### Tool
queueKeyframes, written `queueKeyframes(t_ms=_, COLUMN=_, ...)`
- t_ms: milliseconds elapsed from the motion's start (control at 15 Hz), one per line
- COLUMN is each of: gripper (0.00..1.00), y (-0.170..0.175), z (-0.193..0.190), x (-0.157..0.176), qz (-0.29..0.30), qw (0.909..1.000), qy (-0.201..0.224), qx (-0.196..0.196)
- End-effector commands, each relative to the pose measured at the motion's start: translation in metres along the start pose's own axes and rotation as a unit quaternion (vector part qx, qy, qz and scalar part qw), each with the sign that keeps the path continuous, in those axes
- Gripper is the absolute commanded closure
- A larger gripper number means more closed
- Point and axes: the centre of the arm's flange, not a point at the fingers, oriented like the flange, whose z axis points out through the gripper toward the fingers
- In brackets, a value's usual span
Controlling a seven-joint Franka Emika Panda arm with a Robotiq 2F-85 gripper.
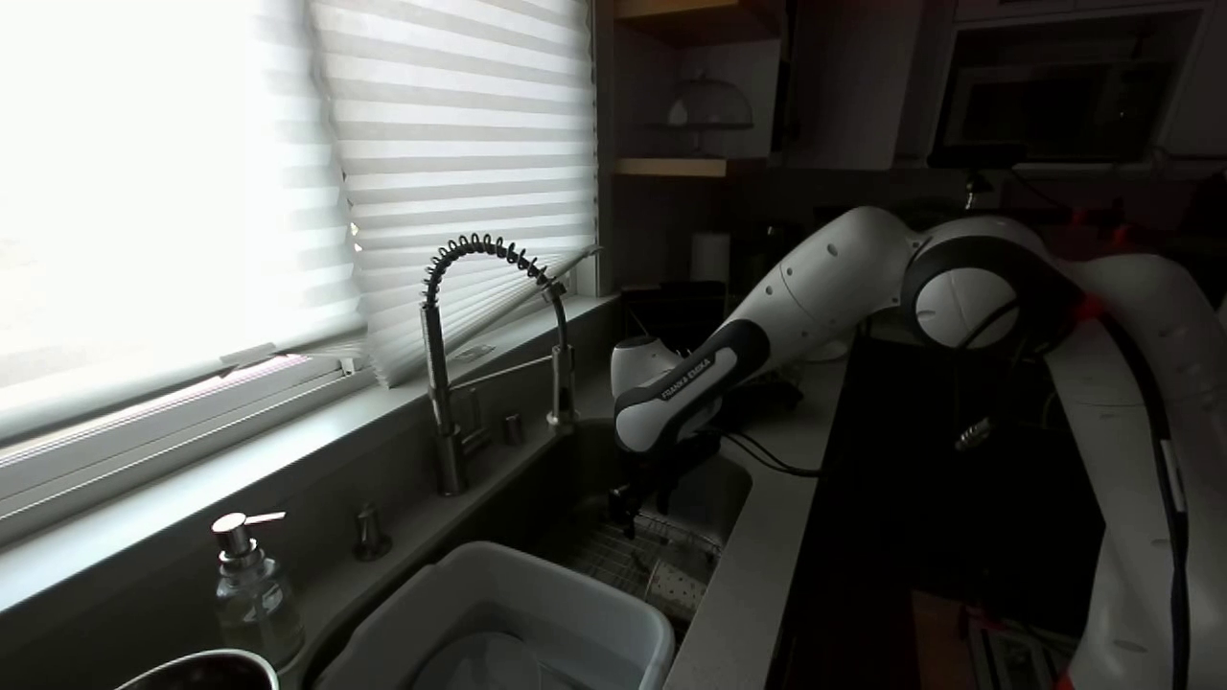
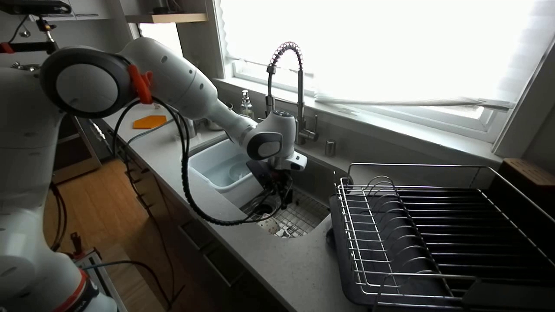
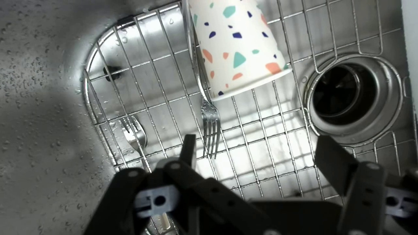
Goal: Remove the cup from the sink
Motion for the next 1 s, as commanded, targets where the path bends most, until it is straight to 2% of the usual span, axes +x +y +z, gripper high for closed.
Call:
queueKeyframes(t_ms=0, gripper=0.07, y=0.000, z=0.000, x=0.000, qz=0.000, qw=1.0000, qy=0.000, qx=0.000)
queueKeyframes(t_ms=133, gripper=0.00, y=0.004, z=0.005, x=0.006, qz=-0.003, qw=0.9999, qy=-0.013, qx=0.010)
queueKeyframes(t_ms=600, gripper=0.00, y=0.038, z=0.025, x=0.006, qz=0.005, qw=0.9960, qy=-0.086, qx=0.022)
queueKeyframes(t_ms=933, gripper=0.00, y=0.038, z=0.045, x=0.019, qz=0.008, qw=0.9941, qy=-0.107, qx=0.016)
